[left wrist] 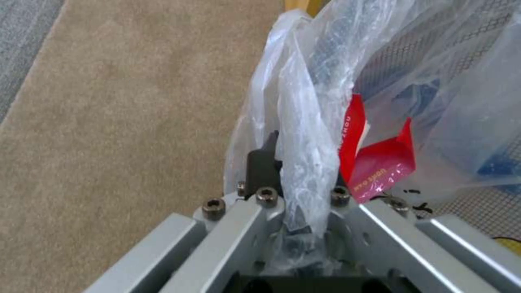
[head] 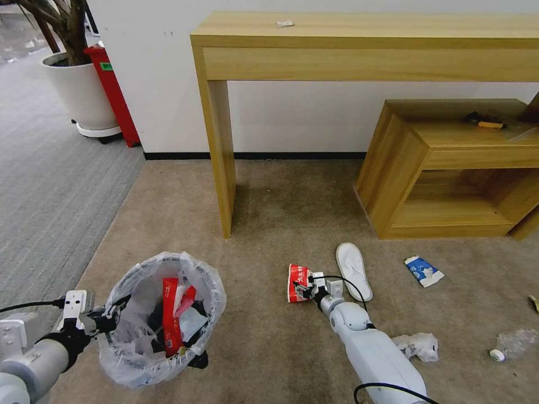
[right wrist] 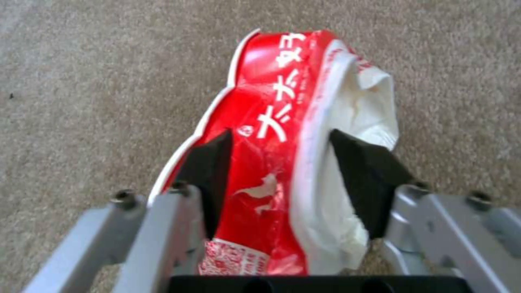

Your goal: Pick up the trash bin and place the garbage on the floor into it.

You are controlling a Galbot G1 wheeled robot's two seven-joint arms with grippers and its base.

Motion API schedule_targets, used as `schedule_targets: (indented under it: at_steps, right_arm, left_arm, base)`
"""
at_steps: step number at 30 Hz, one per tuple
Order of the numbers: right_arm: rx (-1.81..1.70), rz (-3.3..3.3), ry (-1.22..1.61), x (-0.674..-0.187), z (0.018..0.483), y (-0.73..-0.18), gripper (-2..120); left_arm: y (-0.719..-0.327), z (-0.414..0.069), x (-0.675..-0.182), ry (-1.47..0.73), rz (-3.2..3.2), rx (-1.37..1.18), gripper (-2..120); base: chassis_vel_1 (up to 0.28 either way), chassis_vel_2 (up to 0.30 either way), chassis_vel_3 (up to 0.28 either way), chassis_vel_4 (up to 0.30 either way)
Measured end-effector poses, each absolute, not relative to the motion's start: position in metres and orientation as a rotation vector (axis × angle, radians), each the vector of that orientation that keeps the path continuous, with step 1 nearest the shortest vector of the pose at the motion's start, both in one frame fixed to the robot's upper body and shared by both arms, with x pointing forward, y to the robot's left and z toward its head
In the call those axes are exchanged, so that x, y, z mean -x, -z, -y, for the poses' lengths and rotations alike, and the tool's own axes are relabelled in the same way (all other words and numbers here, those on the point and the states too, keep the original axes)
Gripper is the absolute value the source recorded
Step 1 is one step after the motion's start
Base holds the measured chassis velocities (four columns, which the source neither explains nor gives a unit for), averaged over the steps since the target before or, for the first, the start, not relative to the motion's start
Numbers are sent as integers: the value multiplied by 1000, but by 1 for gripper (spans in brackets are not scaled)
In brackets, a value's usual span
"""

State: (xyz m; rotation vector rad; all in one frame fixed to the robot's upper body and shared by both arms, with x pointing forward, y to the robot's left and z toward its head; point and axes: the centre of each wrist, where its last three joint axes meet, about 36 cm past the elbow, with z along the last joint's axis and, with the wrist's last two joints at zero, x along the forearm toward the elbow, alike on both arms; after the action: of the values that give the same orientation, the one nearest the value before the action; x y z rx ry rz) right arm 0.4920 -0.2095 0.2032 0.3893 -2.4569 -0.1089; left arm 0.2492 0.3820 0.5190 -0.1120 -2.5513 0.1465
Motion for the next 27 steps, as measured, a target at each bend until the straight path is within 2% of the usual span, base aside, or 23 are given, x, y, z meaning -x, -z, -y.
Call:
schedule_targets:
  at_steps: [1,5,8,9,12,22,27]
  right_arm:
    - [-390,2456,112,-493,210,-203,40]
    - [-394,2458,116,-495,209,-202,32]
    - [-395,2465,119,-500,206,-202,16]
    - [-395,2465,119,-500,206,-202,16]
    - [-393,2480,98,-502,206,-201,1]
    - [-389,2543,-19,-497,214,-199,0]
    - [-412,2611,-41,-495,223,-220,0]
  left_arm:
    - [-520,-382,-249,-144,2551,112,0]
    - [-520,-383,-248,-141,2550,110,0]
    - [-520,-383,-248,-141,2548,110,0]
    - [-520,-383,-248,-141,2548,110,0]
    - [-520,-384,-249,-140,2549,113,0]
    - [-519,-385,-250,-150,2547,125,0]
    - [-519,-385,-250,-151,2548,129,0]
  base:
    - [0,0,0,0]
    - [0,0,0,0]
    - [0,0,0,0]
    - [0,0,0,0]
    - [0,0,0,0]
    - [0,0,0,0]
    - [0,0,0,0]
